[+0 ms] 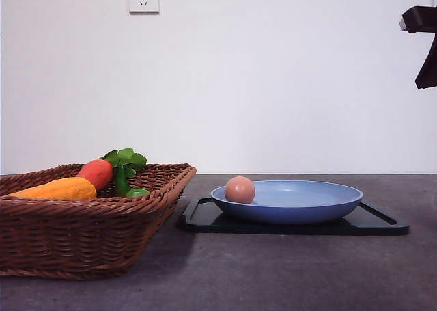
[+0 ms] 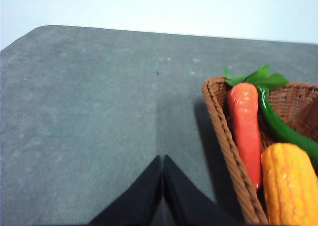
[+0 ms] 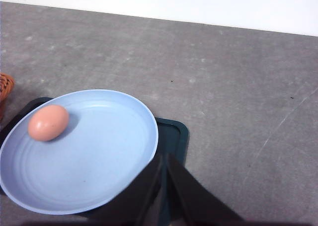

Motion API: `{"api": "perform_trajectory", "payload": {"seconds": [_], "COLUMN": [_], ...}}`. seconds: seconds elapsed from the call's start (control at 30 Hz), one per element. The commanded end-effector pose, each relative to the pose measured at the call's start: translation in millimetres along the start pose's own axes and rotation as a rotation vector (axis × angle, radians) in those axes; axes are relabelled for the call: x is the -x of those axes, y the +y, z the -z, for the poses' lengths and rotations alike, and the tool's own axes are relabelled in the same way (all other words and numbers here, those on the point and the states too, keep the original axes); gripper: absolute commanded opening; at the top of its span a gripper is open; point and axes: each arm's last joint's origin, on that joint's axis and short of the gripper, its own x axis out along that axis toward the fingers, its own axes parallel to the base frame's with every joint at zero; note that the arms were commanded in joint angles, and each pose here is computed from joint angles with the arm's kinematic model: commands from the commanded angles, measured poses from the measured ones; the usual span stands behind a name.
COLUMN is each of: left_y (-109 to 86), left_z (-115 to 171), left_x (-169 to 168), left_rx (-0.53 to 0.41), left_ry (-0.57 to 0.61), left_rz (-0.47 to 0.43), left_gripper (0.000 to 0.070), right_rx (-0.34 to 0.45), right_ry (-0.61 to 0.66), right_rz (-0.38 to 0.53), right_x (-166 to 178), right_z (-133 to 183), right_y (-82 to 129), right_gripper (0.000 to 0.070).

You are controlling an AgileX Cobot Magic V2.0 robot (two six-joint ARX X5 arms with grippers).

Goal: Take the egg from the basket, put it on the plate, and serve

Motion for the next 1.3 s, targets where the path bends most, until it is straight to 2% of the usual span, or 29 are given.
{"api": "perform_trajectory", "payload": {"seconds": [0.0,0.93,1.13,1.27], "left_y": [1.1,1.1,1.1,1.1], "left_z": [9.4,9.3,9.3,9.3], "left_x": [-2.8,-2.8,-2.8,-2.8], "left_rx": [0.026,0.025,0.025,0.025], "left_ry": [0.026,0.025,0.025,0.025], "left_rz": [-0.006,-0.006,-0.006,-0.006], "left_gripper": [0.0000,0.0000,0.0000,0.0000], "right_rx": [-0.020,-0.017,0.004,-0.028], "right_ry": [-0.016,-0.014,-0.130,-0.234], "right_rz": [-0.002,-0.002,0.060,0.096], "right_x": [0.2,2.2,31.5,48.3], "right_z": [-3.5,-3.2,-5.8,3.9], "right_y": [1.0,0.4,-14.3,-28.9], "right_gripper": [0.0000,0.0000,0.0000,0.0000]}}
